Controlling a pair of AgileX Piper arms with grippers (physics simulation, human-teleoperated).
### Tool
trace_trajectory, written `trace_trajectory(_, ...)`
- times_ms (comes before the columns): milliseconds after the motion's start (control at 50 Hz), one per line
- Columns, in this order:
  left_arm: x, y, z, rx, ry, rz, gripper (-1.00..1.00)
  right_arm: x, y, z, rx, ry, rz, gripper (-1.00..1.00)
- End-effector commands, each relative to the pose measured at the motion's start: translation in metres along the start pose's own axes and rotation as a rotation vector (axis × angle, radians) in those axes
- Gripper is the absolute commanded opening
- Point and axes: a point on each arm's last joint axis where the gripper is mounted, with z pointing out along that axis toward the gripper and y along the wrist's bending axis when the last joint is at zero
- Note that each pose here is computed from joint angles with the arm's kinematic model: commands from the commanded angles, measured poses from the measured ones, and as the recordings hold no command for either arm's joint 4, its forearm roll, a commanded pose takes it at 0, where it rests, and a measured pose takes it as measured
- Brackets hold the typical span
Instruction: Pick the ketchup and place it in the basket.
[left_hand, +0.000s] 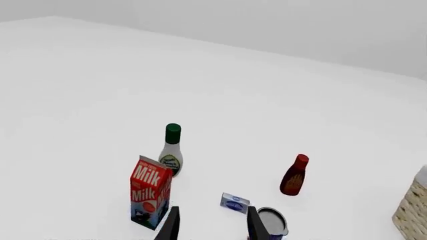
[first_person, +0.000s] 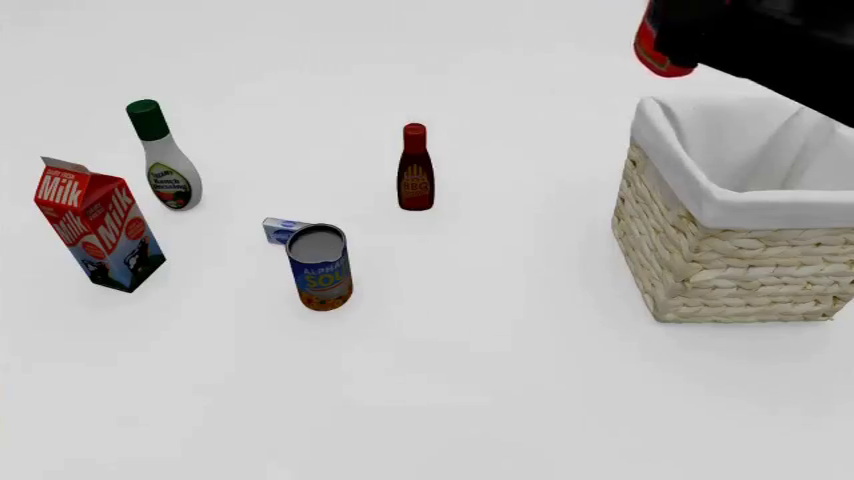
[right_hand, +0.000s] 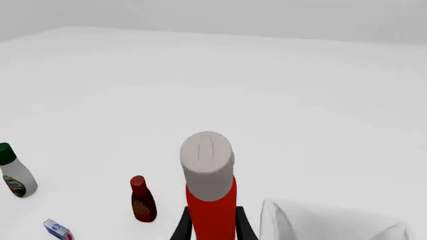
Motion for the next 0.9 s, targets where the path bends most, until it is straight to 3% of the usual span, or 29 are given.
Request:
trace_trajectory(20,0.007,0.000,0.001,0.009,0.003,-0.009,1.00,0.004,-0.017,-0.005,0.062,-0.011,0.014,-1.00)
trace_trajectory(900,0.011,-0.001,0.005,0.037,0.015,-0.002,1.00,0.031,-0.062,-0.008,0.230,0.005,0.034,-1.00)
